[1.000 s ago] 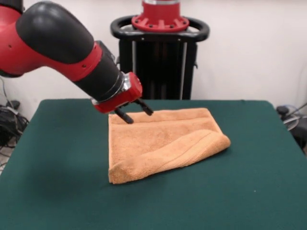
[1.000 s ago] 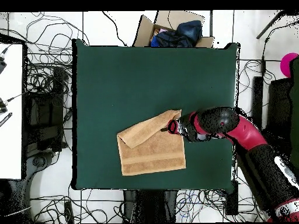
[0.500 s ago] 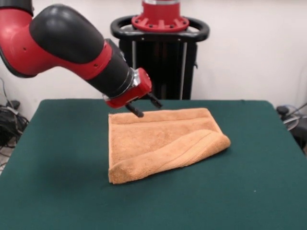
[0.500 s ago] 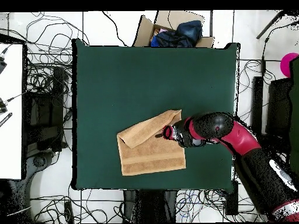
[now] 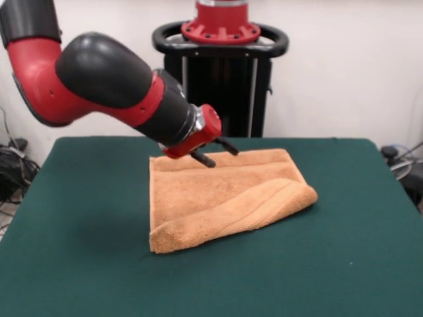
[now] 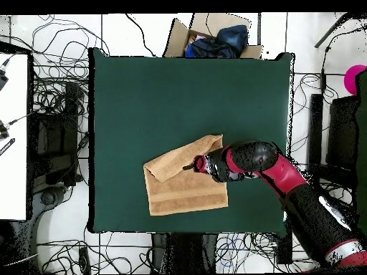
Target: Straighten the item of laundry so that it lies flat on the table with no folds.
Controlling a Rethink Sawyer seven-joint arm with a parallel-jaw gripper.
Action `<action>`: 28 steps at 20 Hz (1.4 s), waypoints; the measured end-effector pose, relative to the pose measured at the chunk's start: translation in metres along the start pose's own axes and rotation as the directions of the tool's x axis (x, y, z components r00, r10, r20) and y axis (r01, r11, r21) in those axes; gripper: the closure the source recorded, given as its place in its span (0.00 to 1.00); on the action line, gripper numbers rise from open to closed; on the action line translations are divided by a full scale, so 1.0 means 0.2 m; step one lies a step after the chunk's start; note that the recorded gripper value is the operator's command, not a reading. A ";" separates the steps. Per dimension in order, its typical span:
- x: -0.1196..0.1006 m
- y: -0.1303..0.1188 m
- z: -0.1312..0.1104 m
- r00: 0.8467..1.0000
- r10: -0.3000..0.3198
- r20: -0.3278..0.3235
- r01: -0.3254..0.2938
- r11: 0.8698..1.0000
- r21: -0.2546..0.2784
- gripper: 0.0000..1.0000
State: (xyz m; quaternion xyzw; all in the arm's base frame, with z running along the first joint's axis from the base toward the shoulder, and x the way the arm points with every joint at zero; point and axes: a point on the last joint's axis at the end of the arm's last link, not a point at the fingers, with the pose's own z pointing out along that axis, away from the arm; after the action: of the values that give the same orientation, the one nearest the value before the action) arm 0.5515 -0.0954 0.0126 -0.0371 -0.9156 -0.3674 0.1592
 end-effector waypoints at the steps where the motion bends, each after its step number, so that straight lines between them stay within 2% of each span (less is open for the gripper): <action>1: 0.00 -0.01 0.01 1.000 0.004 0.003 -0.004 1.000 -0.009 0.00; 3: 0.00 -0.03 0.04 1.000 0.016 0.011 -0.016 0.999 -0.029 0.00; 4: 0.02 -0.06 0.07 0.999 0.034 0.025 -0.032 0.998 -0.057 0.00; 9: 0.07 -0.11 0.14 0.997 0.061 0.040 -0.057 0.993 -0.104 0.00; 21: 0.25 -0.08 0.27 0.995 0.098 0.018 -0.091 0.969 -0.232 0.00; 28: 0.26 -0.05 0.30 0.994 0.098 0.037 -0.085 0.961 -0.263 0.00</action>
State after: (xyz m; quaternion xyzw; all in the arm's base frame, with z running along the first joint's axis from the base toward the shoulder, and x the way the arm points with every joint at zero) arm 0.4852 -0.0646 -0.0189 -0.1093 -0.8601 -0.4761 0.1468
